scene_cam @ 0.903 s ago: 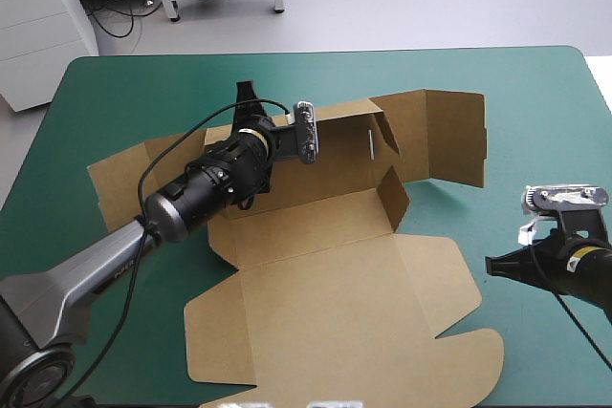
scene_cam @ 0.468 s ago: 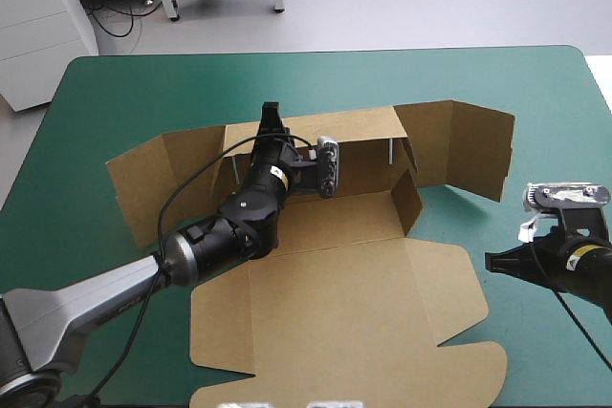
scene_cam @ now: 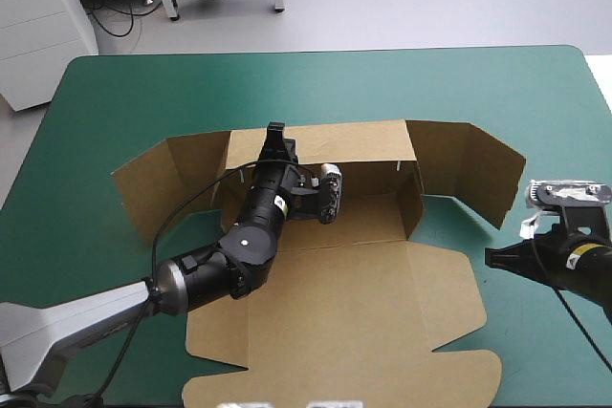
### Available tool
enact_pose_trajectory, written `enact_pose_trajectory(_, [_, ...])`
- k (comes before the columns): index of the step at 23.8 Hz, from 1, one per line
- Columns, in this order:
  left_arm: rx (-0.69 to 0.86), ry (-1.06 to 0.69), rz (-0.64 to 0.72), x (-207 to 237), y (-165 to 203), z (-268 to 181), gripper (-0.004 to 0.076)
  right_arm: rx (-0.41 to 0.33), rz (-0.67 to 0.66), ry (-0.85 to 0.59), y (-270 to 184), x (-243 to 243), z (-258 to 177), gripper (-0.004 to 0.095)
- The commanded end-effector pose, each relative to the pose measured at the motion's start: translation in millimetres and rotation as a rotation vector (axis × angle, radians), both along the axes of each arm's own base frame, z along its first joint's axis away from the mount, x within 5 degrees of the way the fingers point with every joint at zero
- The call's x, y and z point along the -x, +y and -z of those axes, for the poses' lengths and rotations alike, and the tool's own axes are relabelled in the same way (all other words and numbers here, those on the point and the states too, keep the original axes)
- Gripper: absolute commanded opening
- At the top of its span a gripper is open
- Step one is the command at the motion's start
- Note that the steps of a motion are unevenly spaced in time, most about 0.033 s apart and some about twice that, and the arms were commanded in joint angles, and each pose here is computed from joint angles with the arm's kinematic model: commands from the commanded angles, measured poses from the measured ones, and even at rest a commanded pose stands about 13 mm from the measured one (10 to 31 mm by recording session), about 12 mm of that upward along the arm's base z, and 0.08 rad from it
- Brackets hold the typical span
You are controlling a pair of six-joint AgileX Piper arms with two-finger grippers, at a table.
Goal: Fold the box
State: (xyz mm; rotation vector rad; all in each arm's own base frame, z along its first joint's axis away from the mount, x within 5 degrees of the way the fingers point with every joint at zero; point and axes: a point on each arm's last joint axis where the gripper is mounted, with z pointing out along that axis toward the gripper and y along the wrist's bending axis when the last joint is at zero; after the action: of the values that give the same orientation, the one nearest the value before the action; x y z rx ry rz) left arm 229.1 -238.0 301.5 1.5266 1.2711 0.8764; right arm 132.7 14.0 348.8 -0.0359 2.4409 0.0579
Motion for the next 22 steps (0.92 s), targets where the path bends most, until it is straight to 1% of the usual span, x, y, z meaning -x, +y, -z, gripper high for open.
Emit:
enact_pose_trajectory(1, [0.017, -0.085, 0.003, 7, 2, -23, -0.0032, -0.004, 0.007, -0.072, -1, -4, -10, -0.0021])
enact_pose_trajectory(3, [0.020, -0.082, 0.026, 11, -2, -23, -0.0032, 0.000, 0.006, -0.053, -1, -7, -8, 0.0000])
enact_pose_trajectory(4, [0.020, -0.081, 0.033, 12, -3, -23, -0.0032, 0.001, 0.006, -0.046, 0, -7, -7, 0.0022])
enact_pose_trajectory(5, [0.021, -0.081, 0.037, 13, -3, -23, -0.0032, 0.003, 0.002, -0.034, 0, -9, -6, 0.0067])
enact_pose_trajectory(7, [0.021, -0.080, 0.039, 13, -4, -23, -0.0032, 0.001, -0.001, -0.011, 1, -12, -3, 0.0195])
enact_pose_trajectory(9, [0.020, -0.082, 0.034, 13, -3, -23, -0.0032, 0.002, -0.005, 0.003, 1, -15, -1, 0.0354])
enact_pose_trajectory(10, [0.020, -0.082, 0.034, 13, -3, -23, -0.0032, -0.003, -0.005, 0.012, 2, -16, 0, 0.0494])
enact_pose_trajectory(11, [0.020, -0.082, 0.034, 13, -3, -23, -0.0032, -0.004, -0.006, 0.014, 2, -18, 1, 0.0558])
enact_pose_trajectory(13, [0.022, -0.078, 0.033, 13, -3, -23, -0.0032, -0.006, -0.006, 0.015, 3, -19, 1, 0.0635])
enact_pose_trajectory(15, [0.029, -0.064, 0.027, 13, -3, -21, -0.0032, -0.013, -0.007, -0.001, 3, -20, 0, 0.0663])
enact_pose_trajectory(18, [0.035, -0.054, 0.025, 13, -3, -20, -0.0032, -0.027, -0.009, -0.025, 4, -23, -8, 0.0663])
enact_pose_trajectory(22, [0.040, -0.046, 0.040, 14, -5, -20, -0.0032, -0.009, -0.032, -0.042, 7, -46, -32, 0.0663])
